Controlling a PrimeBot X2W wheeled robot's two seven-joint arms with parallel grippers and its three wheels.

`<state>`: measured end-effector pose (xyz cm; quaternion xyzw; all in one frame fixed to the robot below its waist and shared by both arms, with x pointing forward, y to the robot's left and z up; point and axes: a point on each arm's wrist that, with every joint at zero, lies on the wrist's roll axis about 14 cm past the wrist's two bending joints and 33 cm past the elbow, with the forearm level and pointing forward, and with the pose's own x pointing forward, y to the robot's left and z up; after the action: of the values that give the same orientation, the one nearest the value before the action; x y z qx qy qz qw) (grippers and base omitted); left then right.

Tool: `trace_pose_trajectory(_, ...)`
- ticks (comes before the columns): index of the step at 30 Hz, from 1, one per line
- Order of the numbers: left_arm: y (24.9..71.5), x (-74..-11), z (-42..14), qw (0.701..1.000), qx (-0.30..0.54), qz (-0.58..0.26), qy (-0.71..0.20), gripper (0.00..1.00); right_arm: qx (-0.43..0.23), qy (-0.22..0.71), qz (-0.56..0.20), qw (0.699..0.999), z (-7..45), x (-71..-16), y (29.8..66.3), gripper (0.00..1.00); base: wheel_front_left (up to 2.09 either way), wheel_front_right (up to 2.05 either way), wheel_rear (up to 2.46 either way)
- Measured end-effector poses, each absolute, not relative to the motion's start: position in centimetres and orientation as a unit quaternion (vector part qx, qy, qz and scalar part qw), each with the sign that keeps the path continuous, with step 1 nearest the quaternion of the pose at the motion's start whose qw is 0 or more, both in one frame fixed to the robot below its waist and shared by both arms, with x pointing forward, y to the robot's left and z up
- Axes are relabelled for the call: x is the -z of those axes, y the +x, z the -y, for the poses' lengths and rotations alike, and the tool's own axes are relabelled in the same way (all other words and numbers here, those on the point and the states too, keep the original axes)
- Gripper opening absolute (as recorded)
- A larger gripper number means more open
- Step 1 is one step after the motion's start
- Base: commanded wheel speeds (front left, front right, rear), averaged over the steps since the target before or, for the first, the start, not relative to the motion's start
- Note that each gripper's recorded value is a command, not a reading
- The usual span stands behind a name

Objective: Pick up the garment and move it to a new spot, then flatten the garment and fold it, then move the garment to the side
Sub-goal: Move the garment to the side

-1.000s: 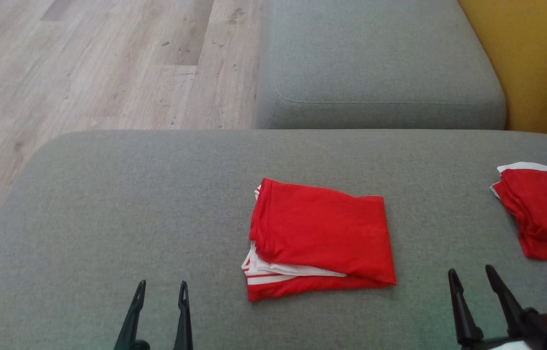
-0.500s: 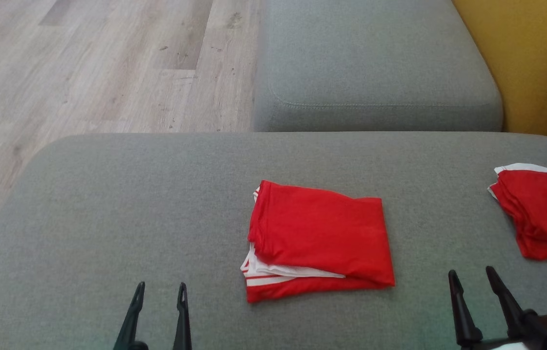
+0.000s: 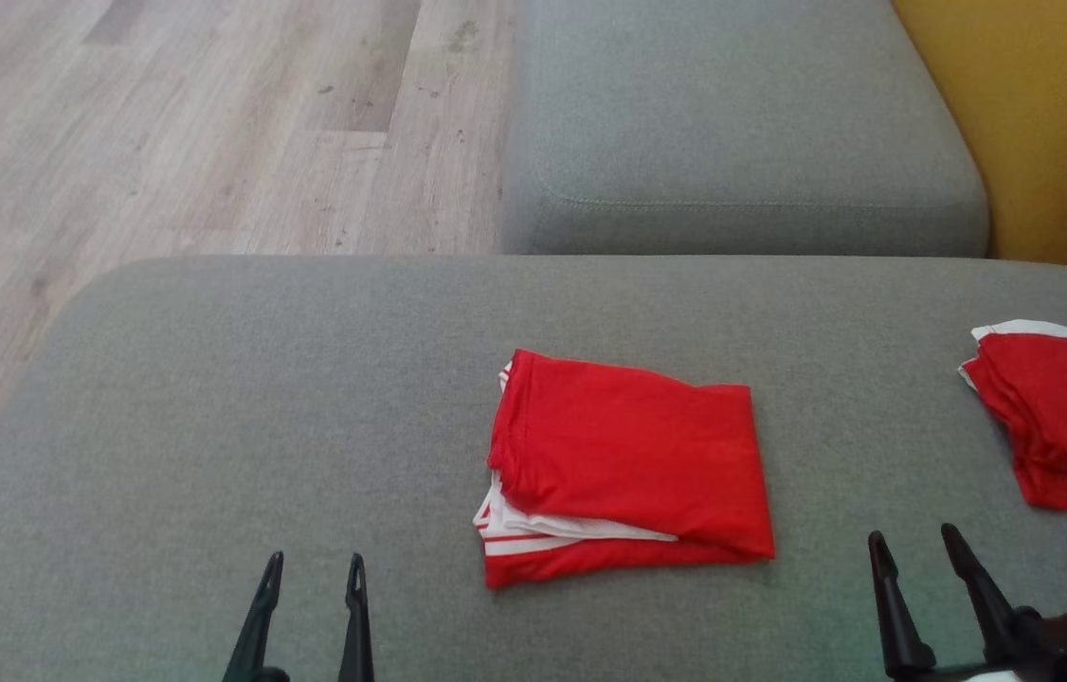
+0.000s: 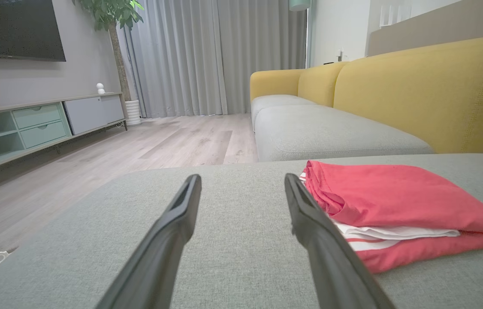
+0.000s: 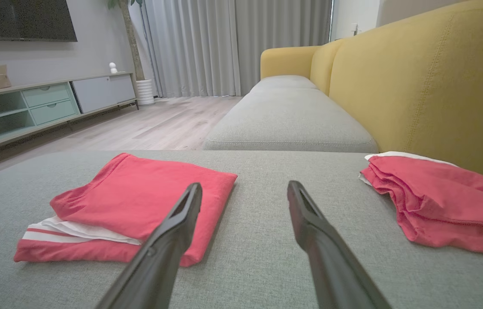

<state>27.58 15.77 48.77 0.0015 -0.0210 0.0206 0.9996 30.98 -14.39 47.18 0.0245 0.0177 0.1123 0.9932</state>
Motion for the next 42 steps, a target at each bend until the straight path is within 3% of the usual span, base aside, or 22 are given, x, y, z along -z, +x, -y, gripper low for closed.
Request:
trace_pose_trajectory(10,27.9,-47.5,-15.5,1.000,-0.012,-0.006,-0.016,1.00,-0.120,0.046,-0.058,0.990,13.7,-45.0,31.9,1.00,0.00,0.00,0.00)
trace_pose_trajectory(17,28.3,-46.3,-15.0,0.999,-0.007,-0.031,-0.032,1.00,-0.142,0.051,-0.081,0.985,12.6,-44.0,35.5,1.00,0.00,0.00,0.00)
trace_pose_trajectory(25,29.7,-45.9,-14.5,0.997,-0.002,-0.044,-0.057,1.00,-0.152,0.110,-0.196,0.963,10.4,-40.9,39.9,1.00,0.00,0.00,0.00)
trace_pose_trajectory(31,30.5,-45.9,-14.3,0.997,-0.006,-0.047,-0.068,1.00,-0.168,0.148,-0.279,0.934,8.1,-38.2,40.9,1.00,0.00,0.00,0.00)
trace_pose_trajectory(32,30.5,-45.8,-14.3,0.996,-0.008,-0.049,-0.069,1.00,-0.171,0.155,-0.285,0.930,7.7,-38.0,41.0,0.97,0.00,0.00,0.00)
trace_pose_trajectory(34,30.7,-45.7,-14.4,0.996,-0.013,-0.051,-0.067,1.00,-0.182,0.174,-0.299,0.920,6.6,-37.7,41.1,0.69,0.00,0.00,0.00)
trace_pose_trajectory(37,30.7,-45.5,-14.5,0.996,-0.019,-0.056,-0.070,1.00,-0.198,0.182,-0.300,0.915,5.5,-37.9,41.4,0.00,0.00,0.00,0.00)
trace_pose_trajectory(42,31.2,-45.5,-14.3,0.996,-0.016,-0.055,-0.068,1.00,-0.199,0.189,-0.261,0.925,6.2,-39.6,42.6,0.00,0.00,0.00,0.00)
